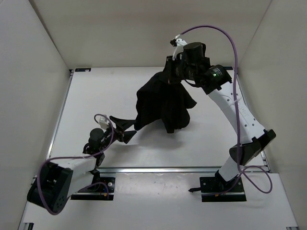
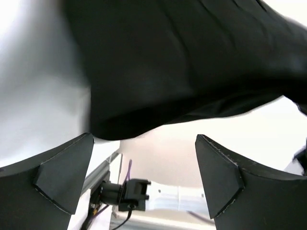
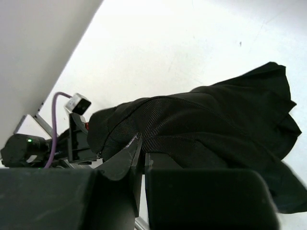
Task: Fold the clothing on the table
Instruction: Flatten the skirt out
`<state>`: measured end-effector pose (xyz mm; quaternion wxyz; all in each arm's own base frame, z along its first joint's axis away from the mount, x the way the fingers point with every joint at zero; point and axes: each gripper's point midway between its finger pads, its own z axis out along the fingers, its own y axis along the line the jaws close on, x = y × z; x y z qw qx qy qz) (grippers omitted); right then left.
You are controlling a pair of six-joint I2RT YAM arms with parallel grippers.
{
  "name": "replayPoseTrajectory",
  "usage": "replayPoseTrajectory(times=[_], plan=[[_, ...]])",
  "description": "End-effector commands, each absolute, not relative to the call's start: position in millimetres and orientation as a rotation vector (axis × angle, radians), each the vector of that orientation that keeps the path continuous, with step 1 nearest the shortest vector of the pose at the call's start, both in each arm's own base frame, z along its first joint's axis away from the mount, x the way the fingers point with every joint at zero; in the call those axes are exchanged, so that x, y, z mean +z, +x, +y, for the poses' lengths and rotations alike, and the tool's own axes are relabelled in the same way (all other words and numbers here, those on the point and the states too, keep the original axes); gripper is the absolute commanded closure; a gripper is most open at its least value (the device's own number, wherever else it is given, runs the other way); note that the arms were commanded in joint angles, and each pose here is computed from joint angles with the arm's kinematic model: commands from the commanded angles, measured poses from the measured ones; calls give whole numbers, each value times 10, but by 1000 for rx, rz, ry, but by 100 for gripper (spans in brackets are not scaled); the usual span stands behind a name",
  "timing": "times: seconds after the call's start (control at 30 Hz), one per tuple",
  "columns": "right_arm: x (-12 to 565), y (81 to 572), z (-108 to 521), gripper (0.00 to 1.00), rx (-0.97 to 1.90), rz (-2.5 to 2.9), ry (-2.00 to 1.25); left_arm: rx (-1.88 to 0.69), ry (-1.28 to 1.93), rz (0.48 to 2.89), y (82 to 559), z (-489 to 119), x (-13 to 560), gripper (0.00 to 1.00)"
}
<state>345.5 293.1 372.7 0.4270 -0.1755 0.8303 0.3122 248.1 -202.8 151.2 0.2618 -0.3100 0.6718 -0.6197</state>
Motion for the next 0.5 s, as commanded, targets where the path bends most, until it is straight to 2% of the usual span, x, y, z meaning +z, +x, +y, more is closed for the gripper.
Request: replayPoseTrajectory(times=[0.0, 0.13, 0.27, 0.47], plan=[[4430, 3371, 2804, 100, 826, 1842, -429, -1589, -984, 1823, 2475, -1838, 1327, 1], [4359, 3302, 2880, 100, 876, 1847, -457, -1488, -1135, 1737, 2567, -1613, 1241, 1], [4274, 3197, 3018, 100, 937, 1848, -489, -1518, -1202, 1681, 2649, -1602, 1298, 1], [4234, 3084, 3109, 100, 985, 1837, -523, -1576, -1153, 1803, 2728, -1904, 1347, 1]])
